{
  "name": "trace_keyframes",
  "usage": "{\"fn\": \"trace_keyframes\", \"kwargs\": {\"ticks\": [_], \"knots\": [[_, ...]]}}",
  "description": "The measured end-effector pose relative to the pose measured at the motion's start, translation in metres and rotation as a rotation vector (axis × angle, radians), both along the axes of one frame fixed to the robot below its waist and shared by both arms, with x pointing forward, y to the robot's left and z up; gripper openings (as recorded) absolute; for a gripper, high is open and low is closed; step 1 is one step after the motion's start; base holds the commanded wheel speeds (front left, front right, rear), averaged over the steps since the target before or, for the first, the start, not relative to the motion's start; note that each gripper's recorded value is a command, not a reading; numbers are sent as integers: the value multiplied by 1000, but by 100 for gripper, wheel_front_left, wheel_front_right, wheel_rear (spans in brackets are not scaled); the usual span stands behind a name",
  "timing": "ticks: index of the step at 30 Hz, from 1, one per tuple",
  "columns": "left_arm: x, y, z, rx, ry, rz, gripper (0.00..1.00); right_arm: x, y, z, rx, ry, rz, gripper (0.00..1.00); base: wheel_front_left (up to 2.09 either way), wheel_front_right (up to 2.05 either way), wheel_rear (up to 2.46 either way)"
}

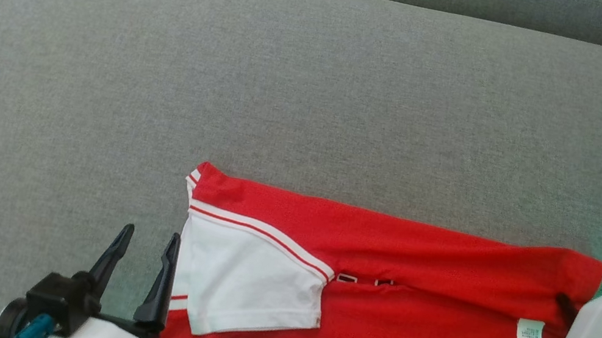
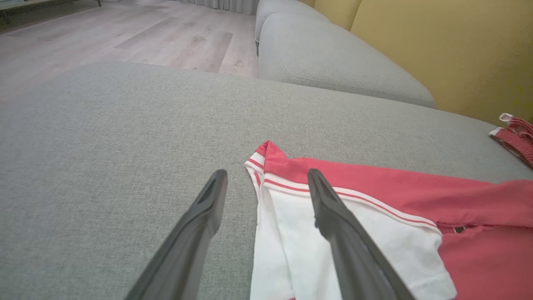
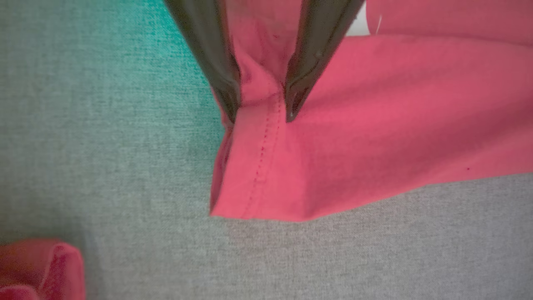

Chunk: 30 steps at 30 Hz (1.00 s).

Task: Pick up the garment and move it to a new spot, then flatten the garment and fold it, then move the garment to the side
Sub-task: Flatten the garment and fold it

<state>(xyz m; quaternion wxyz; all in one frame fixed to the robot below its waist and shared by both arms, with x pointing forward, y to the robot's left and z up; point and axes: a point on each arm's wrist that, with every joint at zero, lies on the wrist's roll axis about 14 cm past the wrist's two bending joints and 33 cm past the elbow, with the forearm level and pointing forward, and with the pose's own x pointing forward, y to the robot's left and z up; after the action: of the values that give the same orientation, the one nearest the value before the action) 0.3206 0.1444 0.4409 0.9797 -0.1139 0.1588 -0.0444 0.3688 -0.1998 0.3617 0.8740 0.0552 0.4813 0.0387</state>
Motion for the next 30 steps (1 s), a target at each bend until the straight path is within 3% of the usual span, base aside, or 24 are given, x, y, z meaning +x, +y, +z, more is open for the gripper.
{"fn": "trace_keyframes", "kwargs": {"ticks": [3,5,15,25,30], "knots": [[2,-1,0,0,-1,-4,100,1,1,-1,1,5,5,29,0,0,0],[4,-2,1,-1,-4,-9,100,3,3,0,2,3,9,0,0,0,0],[10,-8,7,-2,-24,-29,100,14,11,18,50,-86,9,0,0,0,0],[14,-25,18,-12,-67,-86,100,11,-51,73,-12,-251,-121,0,0,0,0],[16,-30,25,-27,-95,-91,100,-1,-39,85,66,-277,-132,0,0,0,0]]}}
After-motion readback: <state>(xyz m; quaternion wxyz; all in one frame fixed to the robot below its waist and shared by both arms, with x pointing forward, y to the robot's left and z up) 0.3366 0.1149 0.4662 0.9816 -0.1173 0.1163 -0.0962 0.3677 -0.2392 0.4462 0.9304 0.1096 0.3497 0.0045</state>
